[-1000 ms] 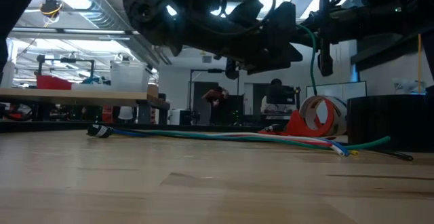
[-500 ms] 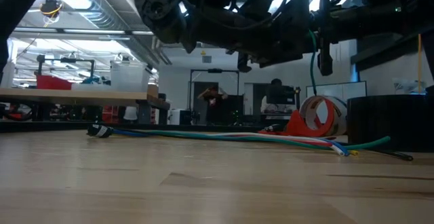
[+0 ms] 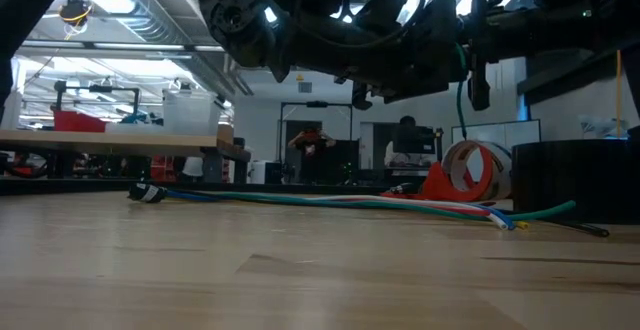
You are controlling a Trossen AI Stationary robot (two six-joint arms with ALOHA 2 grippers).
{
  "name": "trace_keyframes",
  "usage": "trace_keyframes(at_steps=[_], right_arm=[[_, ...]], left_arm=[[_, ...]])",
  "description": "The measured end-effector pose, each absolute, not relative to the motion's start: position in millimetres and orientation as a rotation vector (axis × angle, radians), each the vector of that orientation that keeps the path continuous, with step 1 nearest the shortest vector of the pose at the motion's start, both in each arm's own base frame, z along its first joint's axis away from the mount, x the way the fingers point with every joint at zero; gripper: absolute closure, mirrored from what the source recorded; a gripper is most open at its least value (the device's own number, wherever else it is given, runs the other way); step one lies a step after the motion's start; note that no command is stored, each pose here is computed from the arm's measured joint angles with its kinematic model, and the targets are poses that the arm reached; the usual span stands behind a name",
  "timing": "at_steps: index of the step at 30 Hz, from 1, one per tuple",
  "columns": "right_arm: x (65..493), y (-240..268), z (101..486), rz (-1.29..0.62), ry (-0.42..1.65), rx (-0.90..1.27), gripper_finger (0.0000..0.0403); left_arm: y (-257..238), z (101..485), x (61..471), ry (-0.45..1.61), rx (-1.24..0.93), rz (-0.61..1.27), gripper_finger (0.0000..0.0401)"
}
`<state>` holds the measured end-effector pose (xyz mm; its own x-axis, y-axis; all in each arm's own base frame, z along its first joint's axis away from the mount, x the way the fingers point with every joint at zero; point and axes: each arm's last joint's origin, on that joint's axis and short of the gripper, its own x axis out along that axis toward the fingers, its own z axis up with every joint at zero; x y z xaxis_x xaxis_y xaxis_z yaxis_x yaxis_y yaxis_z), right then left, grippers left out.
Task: Coil cords
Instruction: Coil green wire onto the spool
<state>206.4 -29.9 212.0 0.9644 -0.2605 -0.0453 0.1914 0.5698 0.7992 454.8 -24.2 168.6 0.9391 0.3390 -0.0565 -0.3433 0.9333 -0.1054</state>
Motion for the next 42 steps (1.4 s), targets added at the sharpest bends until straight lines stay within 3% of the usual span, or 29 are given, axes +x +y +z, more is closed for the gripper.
trace_keyframes(at_steps=[18,36,42], right_arm=[[206.9,-30.1,219.7,-0.228,-0.158,0.908,0.0398],[207.0,-29.5,219.4,-0.211,-0.147,0.907,0.0398],[207.0,-29.5,219.5,-0.21,-0.147,0.906,0.0398]], left_arm=[[-17.6,181.4,463.8,-0.02,-0.094,0.359,0.0267],[-17.8,161.0,476.1,0.075,-0.053,0.401,0.0268],[-18.1,161.1,476.1,0.074,-0.053,0.4,0.0316]])
